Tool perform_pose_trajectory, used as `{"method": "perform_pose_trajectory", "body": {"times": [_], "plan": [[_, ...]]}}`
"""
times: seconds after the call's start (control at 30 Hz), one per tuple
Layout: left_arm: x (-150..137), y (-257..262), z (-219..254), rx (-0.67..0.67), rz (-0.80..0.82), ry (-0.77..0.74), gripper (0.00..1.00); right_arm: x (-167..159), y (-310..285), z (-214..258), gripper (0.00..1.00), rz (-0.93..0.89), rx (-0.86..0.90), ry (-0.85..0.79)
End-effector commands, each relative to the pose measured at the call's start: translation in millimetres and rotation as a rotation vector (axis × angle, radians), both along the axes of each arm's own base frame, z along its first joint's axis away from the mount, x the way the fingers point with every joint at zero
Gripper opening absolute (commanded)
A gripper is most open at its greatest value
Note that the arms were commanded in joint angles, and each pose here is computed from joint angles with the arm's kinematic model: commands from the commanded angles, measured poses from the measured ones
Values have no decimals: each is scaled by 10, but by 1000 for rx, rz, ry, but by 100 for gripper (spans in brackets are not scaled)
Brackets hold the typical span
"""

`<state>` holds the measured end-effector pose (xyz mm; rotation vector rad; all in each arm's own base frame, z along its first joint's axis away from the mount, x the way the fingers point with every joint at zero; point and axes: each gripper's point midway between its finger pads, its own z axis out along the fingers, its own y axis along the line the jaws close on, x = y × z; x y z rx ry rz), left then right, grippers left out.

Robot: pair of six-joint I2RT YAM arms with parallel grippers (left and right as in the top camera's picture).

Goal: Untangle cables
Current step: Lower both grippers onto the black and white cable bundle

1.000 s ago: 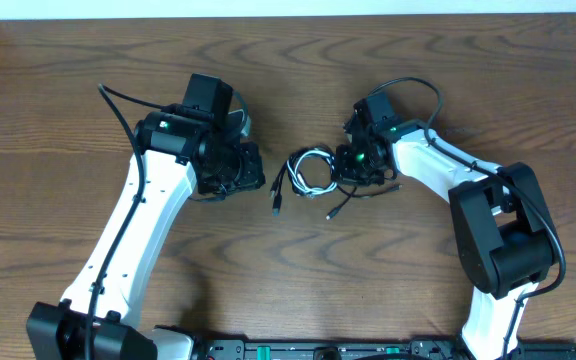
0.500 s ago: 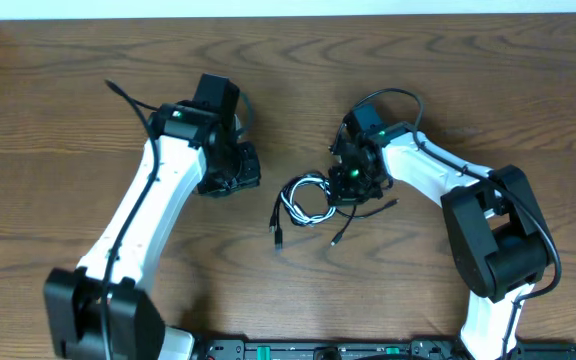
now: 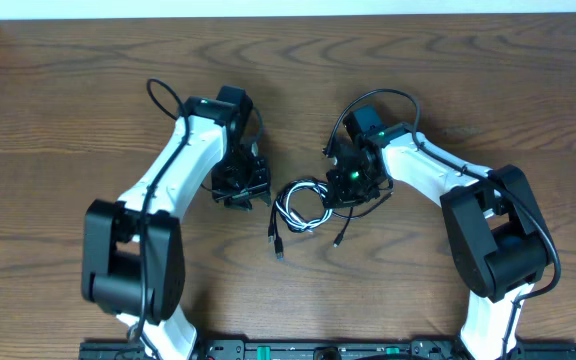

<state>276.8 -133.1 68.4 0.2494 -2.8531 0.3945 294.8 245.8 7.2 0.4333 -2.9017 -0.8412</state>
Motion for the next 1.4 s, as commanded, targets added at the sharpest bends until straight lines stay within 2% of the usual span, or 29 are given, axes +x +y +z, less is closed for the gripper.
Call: {"method": "perform_pose_trajectory", "body": {"times": [0.0,0.33,0.57,0.7,0.77,0.87,0.97,1.03,1.1,1.37], "plan": [[-36,-49,-104,-17,-46,26,41,-118,97,-29,1,46,33,23],[62,-100,-189,-23,-75,-14,41,-172,355,85,1,53,138,43],[63,7,-239,42,-75,-19,41,-174,490,103,1,43,152,36],[21,81,-292,80,-81,-10,41,-188,526,106,12,54,156,28],[-8,131,-324,106,-85,-3,41,-190,530,107,23,55,157,28],[-77,226,-390,163,-57,21,41,-187,526,102,27,54,153,26],[-166,296,-457,202,-35,49,41,-161,494,69,26,49,127,11],[-211,307,-502,203,-35,58,41,-151,483,58,15,47,118,5],[-247,317,-564,204,-35,61,41,-151,483,58,11,36,115,13],[-159,275,-672,178,-28,8,41,-126,498,64,22,18,119,13]]}}
